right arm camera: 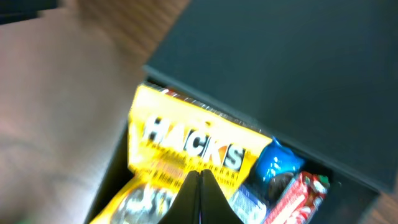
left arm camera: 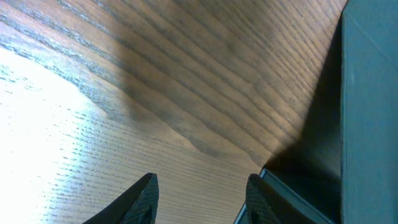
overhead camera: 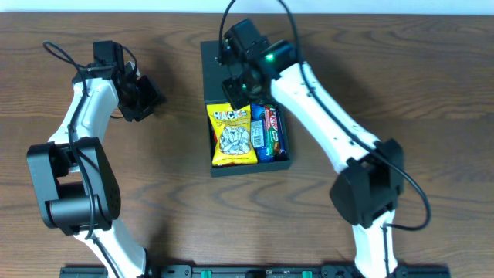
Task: Pack container
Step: 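Move both grippers up to the top edge of the upright lid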
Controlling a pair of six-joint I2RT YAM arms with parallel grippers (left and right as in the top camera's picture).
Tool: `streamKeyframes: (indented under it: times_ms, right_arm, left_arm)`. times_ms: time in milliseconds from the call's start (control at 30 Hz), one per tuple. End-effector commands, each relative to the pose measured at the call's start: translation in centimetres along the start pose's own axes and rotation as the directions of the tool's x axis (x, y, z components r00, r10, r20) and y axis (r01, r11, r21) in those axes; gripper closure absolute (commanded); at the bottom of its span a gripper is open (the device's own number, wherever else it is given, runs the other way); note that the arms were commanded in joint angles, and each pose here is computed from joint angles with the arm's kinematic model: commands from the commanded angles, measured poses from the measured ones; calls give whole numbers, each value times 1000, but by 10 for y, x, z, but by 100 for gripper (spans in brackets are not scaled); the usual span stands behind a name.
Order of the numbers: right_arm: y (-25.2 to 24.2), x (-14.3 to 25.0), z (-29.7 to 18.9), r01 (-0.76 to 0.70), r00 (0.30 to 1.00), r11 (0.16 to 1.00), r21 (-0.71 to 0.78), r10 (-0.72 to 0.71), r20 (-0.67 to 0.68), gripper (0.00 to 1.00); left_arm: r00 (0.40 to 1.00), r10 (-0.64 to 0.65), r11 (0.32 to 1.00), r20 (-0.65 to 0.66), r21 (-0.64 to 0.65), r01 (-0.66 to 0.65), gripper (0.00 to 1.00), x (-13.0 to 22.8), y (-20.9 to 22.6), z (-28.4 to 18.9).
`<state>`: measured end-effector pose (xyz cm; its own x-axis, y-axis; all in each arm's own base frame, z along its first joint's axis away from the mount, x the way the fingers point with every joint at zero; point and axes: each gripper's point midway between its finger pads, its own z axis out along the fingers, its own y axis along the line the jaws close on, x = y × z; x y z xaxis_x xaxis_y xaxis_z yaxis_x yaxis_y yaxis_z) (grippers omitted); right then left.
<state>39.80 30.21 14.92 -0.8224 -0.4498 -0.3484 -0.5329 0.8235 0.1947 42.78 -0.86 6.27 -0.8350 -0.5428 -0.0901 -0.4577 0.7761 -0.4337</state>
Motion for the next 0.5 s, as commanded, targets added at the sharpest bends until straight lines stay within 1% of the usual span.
streamKeyframes:
  times_ms: [0,100,133,167,200,233,300,333,400,467]
  right_arm:
    - [13,9,-10,97,995,991,-87,-99,-21,99]
    - [-1,9,-8,74,997,996,-39,-75,-24,99]
    - [-10,1,-10,38,999,999,-30,-38,5,99]
    - [-22,-9,-14,-17,999,1000,-22,18,45,99]
    - [-32,-15,-16,-55,996,998,-19,56,68,99]
    - [-47,-21,-19,-109,989,994,-16,110,98,99]
    - [-89,-26,-22,-238,963,971,-1,236,129,99]
    - [-104,-23,-22,-273,954,962,6,270,127,99]
    - [-135,-13,-17,-353,931,936,15,349,105,99]
    - [-155,0,-5,-410,910,912,-35,411,59,99]
  left_arm:
    - [999,15,1000,34,14,-16,53,-9,-7,-8]
    - [998,25,999,57,32,-27,54,-14,-13,-8]
    - [998,14,999,69,42,-17,60,-16,-16,-7]
    - [997,0,999,77,54,-4,78,-18,-20,-7]
    - [997,-10,997,79,72,4,91,-18,-26,-7]
    - [997,-19,995,77,95,11,94,-18,-32,-5]
    - [997,-37,991,60,133,29,94,-15,-44,-1]
    - [998,-37,991,55,133,29,94,-12,-47,2]
    - [999,-28,992,34,125,24,94,-4,-52,10]
    - [1000,-29,993,1,118,29,94,7,-59,22]
